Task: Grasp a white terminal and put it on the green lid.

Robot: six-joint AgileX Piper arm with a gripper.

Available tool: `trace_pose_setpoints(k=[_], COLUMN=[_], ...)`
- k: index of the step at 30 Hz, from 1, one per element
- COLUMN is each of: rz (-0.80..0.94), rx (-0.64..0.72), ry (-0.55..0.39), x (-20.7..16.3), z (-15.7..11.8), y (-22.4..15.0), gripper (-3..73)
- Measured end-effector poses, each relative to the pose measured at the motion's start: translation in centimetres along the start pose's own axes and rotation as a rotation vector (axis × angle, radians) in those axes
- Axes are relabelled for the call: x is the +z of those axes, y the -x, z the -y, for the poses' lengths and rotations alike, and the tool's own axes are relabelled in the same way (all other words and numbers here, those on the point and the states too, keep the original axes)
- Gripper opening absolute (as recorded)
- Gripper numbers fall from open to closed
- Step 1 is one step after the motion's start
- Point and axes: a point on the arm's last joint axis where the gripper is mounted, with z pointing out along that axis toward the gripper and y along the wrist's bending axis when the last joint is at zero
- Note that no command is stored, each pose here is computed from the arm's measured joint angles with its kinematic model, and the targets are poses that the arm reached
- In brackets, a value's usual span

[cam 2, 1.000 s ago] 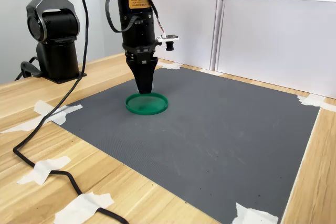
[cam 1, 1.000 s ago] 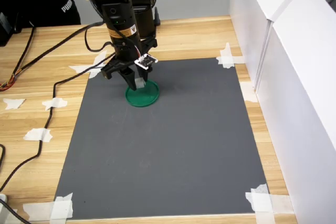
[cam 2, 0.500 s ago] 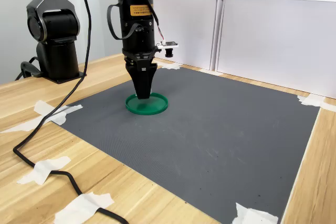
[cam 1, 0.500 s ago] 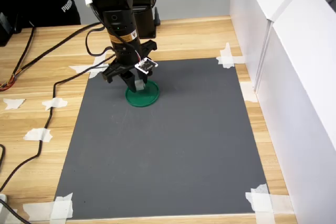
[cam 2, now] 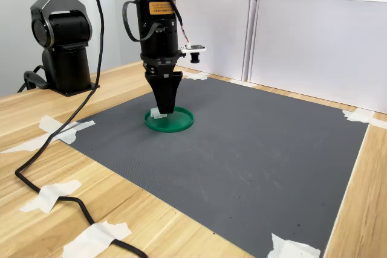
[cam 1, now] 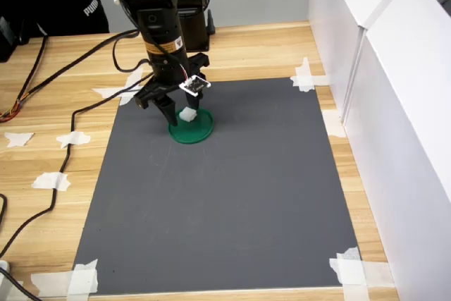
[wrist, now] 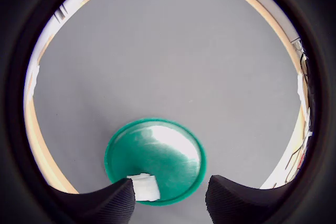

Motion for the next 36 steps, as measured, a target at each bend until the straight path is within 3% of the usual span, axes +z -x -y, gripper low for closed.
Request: trace_pose_setpoints(k=[5, 12, 14, 19, 26, 30, 36], rz=[0.107, 0.320, 0.402, 0.640, 0.817, 0.811, 0.785], rx=[0.023, 0.101, 0.185, 0.452, 0.615, 0.702, 0.713], ry=[-0.113, -0.262, -0.292, -0.364, -0.460, -0.437, -0.342], x=[-3.8, -10.5, -12.3, -16.4, -17.8, -15.9, -13.3], z=[0.0, -1.3, -1.6, -2.1, -3.3, -4.5, -7.5], y=[0.0, -1.2, -1.9, -3.7, -5.1, -6.2, -7.0], gripper=[45.4, 7.5, 2.0, -1.3, -1.6, -1.6, -1.6])
